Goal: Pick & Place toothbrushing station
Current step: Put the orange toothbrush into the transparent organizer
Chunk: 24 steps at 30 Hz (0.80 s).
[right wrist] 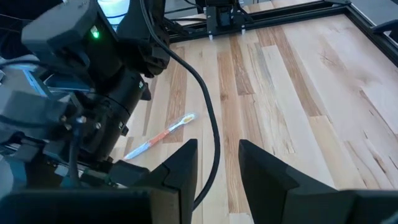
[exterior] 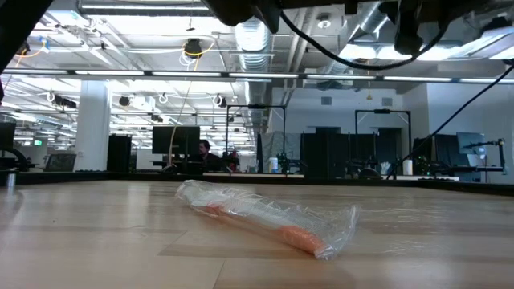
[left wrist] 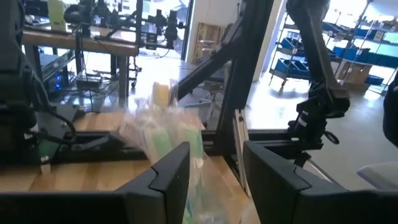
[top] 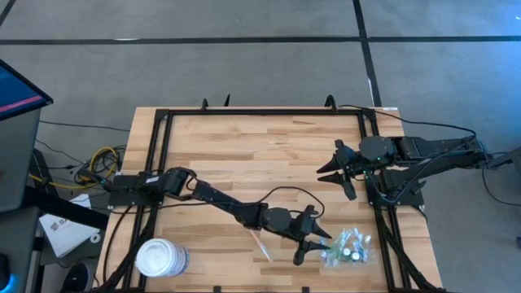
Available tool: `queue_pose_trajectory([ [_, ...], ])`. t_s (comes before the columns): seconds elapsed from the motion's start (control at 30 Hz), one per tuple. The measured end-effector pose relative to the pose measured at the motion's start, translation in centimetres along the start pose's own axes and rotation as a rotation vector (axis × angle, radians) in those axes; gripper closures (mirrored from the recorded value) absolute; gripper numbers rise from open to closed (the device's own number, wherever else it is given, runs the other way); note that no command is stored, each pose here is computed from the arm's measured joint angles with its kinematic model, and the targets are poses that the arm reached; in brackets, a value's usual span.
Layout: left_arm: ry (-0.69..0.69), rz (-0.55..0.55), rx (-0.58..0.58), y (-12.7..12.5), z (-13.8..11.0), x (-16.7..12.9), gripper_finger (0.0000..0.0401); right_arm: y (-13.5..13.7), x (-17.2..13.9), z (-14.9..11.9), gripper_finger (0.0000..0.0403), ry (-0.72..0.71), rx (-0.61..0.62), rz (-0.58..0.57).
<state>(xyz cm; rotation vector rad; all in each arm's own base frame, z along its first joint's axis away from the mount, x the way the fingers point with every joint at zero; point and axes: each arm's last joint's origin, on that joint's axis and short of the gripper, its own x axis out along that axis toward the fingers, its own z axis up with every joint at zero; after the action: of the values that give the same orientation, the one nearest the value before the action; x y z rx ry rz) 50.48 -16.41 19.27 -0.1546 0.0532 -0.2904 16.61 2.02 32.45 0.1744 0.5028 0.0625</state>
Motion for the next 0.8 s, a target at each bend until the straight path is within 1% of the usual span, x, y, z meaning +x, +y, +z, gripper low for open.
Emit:
queue_pose_trajectory([
  [0.1, -0.018, 0.002, 0.002, 0.1, 0.6, -0.1, 0.0259, 0.0, 0.0, 0.0, 0.0294, 0.0, 0.0, 0.0],
  [0.23, -0.002, 0.01, 0.005, 0.4, 1.1, -0.3, 0.0259, 0.0, 0.0, 0.0, 0.0294, 0.0, 0.0, 0.0],
  [0.4, 0.007, 0.012, 0.007, 0.2, 2.5, -1.4, 0.0259, 0.0, 0.0, 0.0, 0.0294, 0.004, 0.0, -0.001],
  [0.63, 0.017, 0.006, 0.003, -0.5, 4.6, -5.2, 0.0259, 0.0, 0.0, 0.0, 0.0294, 0.003, 0.0, 0.0],
  [0.8, 0.053, 0.009, -0.001, -1.4, 4.5, -8.3, 0.0259, 0.0, 0.0, 0.0, 0.0294, -0.001, 0.0, 0.001],
])
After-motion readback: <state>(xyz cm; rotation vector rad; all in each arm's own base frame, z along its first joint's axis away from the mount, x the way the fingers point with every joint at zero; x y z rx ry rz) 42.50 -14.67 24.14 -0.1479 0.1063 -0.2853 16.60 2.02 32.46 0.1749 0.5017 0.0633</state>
